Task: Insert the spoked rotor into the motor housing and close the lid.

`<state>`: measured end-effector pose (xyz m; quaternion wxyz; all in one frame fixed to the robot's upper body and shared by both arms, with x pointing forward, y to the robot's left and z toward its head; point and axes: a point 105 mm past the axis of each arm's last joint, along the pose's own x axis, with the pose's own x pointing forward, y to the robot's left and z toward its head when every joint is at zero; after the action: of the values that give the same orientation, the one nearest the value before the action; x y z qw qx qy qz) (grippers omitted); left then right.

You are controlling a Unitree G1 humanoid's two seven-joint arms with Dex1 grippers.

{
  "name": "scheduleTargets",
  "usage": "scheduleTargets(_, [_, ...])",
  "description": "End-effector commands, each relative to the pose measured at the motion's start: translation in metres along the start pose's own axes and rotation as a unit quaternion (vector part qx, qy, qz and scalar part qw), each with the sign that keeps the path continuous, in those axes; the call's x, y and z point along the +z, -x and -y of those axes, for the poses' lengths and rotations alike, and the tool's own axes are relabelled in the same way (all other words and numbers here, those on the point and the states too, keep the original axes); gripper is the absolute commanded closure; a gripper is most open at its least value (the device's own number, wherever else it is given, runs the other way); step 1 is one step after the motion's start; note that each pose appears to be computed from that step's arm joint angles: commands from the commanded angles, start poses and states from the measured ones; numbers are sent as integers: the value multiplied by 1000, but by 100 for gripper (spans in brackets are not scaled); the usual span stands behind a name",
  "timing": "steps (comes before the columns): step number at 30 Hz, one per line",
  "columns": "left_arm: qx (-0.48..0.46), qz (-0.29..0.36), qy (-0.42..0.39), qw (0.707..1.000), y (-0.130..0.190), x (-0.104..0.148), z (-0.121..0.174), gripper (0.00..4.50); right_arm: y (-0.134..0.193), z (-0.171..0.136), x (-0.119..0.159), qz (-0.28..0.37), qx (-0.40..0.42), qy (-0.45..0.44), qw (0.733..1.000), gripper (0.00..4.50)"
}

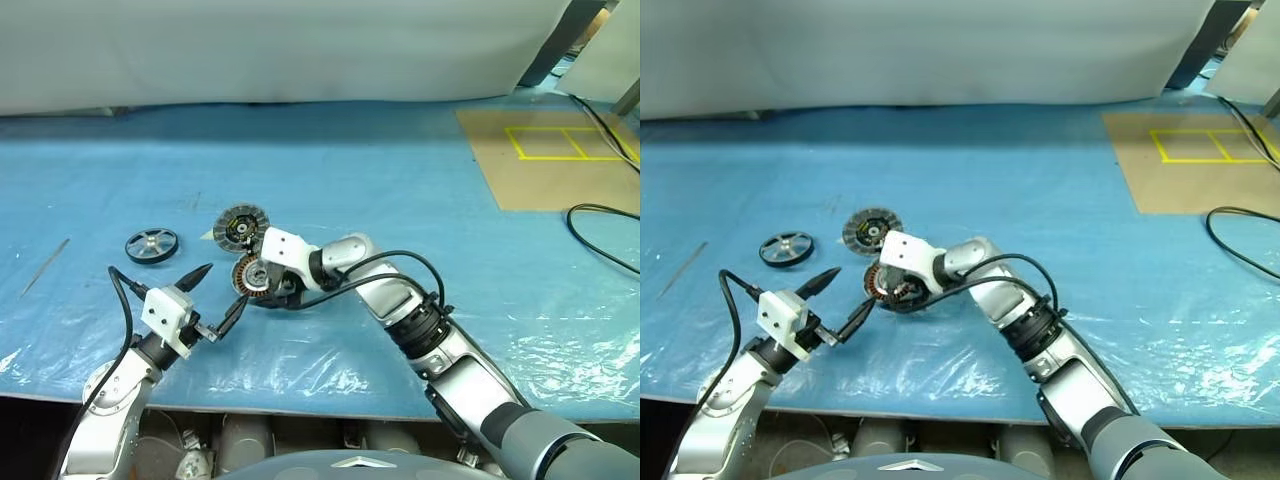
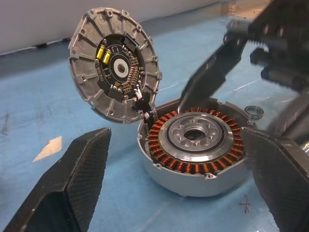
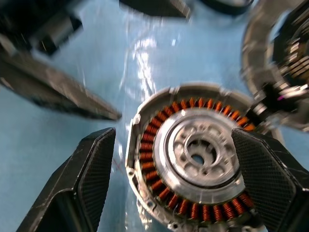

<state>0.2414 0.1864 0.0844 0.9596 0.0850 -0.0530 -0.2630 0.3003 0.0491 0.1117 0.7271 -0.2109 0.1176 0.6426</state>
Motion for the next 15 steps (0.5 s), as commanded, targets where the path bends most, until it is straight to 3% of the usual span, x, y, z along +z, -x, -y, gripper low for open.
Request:
scheduleTargets(1, [2,7,-10,1000,8,3,-3,0,21,1,38,104,-6,1,995,46])
scheduleTargets(4, [4,6,-11,1000,12,1,-4,0,35,8,39,152,-27,-37,987,46])
scheduleTargets(6, [1,6,0,1000,13,1,-2,0,44,16,22,149,-74,-11,986,46])
scheduleTargets(15, [-10,9,3,1000,12,5,5,0,62,19,-56,60,-91,-54,993,46])
